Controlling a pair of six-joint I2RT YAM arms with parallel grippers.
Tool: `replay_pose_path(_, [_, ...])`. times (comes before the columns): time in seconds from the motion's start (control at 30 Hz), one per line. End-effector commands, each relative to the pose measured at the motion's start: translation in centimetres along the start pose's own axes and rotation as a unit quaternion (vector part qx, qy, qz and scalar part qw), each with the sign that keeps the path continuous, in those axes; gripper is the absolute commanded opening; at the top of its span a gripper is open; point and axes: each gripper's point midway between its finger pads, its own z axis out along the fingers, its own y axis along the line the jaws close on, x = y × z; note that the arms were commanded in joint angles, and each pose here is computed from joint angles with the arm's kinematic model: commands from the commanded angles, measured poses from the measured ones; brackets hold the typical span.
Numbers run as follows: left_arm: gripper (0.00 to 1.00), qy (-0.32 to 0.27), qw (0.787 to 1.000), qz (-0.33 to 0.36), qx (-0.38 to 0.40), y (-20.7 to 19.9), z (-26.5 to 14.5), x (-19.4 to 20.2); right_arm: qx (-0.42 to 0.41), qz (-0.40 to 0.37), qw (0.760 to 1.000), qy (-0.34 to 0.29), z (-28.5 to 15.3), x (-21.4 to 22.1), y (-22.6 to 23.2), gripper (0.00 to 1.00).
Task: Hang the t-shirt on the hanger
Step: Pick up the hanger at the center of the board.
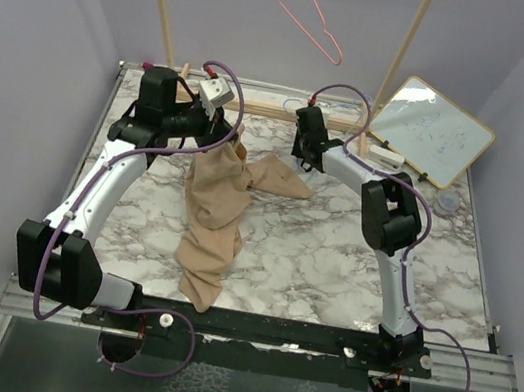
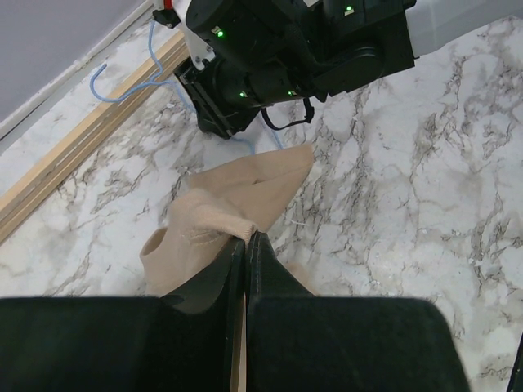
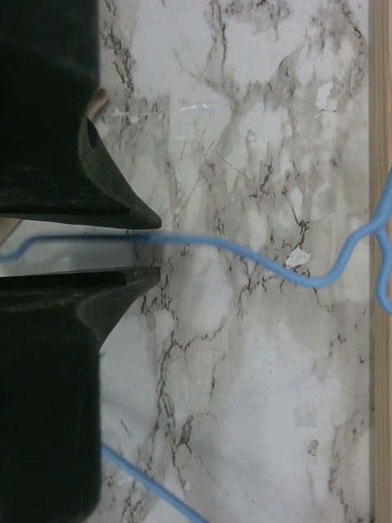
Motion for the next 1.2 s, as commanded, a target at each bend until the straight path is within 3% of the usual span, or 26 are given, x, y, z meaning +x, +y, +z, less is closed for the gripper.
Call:
replay_pose_path(0.0, [0.0, -0.017, 1.0, 0.002, 0.009, -0.5, -0.3, -0.7, 0.011, -0.003, 1.0, 0.013, -0.1, 1.1, -0.4, 0.13])
replay_pose_path(0.03, [0.0, -0.017, 1.0, 0.002, 0.009, -0.5, -0.3, -0.7, 0.009, -0.003, 1.0, 0.013, -0.3, 1.1, -0.4, 0.04])
replay_pose_path(0.1, [0.0, -0.017, 1.0, 0.001, 0.009, -0.6, -0.4, -0.7, 0.005, -0.003, 1.0, 0.009, -1.0, 0.8, -0.5, 0.01])
replay_pose_path(0.6, [0.0, -0.028, 1.0, 0.004, 0.01, -1.6, -1.1, -0.7, -0.105, -0.025, 0.993, -0.036, -12.2, -6.0, 1.1, 0.01])
replay_pose_path(1.17, [0.0, -0.034, 0.999, 0.011, 0.012, -1.8, -1.2, -0.7, -0.23, -0.013, 0.973, -0.008, -26.6, -5.3, 0.7, 0.01])
